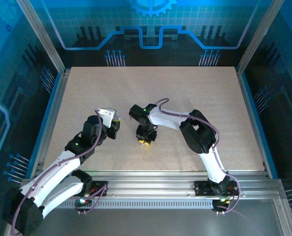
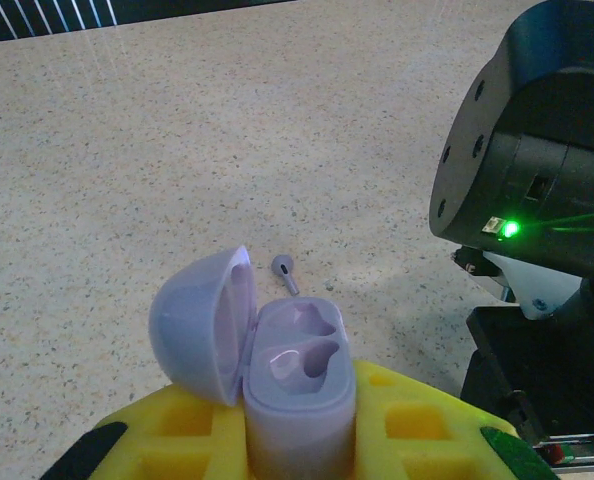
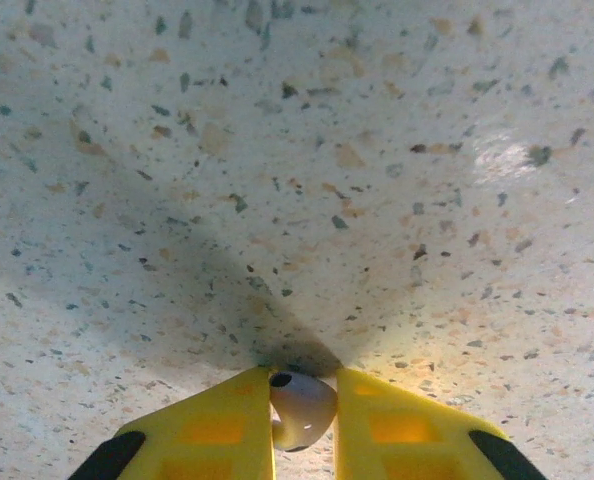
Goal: Insert wireless bluetooth earbuds into charging case
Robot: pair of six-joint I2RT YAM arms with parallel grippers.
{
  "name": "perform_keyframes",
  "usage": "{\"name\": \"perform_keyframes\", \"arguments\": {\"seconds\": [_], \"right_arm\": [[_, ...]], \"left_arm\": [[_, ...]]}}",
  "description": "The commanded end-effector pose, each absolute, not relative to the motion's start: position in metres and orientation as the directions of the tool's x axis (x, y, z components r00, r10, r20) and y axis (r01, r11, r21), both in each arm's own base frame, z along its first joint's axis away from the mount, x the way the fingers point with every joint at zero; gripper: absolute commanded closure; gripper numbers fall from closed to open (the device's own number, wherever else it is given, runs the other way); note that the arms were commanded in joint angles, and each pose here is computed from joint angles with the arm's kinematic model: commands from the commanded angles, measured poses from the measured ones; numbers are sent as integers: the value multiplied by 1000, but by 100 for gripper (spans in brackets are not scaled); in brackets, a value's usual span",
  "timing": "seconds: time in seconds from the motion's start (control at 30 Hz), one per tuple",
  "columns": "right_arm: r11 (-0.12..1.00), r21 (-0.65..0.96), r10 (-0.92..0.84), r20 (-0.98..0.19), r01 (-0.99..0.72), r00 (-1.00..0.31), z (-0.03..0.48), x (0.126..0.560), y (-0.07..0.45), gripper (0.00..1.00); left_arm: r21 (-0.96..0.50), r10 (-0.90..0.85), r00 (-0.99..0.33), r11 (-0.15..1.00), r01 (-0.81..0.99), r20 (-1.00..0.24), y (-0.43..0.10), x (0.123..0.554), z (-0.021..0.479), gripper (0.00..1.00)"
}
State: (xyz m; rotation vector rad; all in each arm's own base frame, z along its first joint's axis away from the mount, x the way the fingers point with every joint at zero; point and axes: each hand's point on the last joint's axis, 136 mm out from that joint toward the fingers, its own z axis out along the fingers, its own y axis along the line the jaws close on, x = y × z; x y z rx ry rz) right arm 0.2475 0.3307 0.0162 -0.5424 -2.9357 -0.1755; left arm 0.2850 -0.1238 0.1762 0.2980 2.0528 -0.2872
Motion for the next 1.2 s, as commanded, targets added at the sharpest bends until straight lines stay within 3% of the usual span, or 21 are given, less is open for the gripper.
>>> {"name": "perform_keyframes", "arguments": {"seconds": [0.0, 0.43, 0.8, 1.17], "right_arm": [[930, 67, 346, 164, 361, -924, 3, 254, 327, 84], [939, 136, 304, 99, 316, -947, 25, 258, 326, 85], [946, 239, 241, -55, 221, -969, 83, 265, 309, 85], [940, 337, 146, -240, 59, -960, 158, 279, 283, 84]], "left_arm": [[-94, 66, -476, 947, 306, -877, -120, 286, 174, 84], [-136, 64, -464, 913, 385, -884, -136, 280, 169, 84], [-197, 57, -407, 809, 554, -912, -169, 266, 162, 84], [-150, 133, -311, 661, 735, -941, -214, 255, 174, 84]]}}
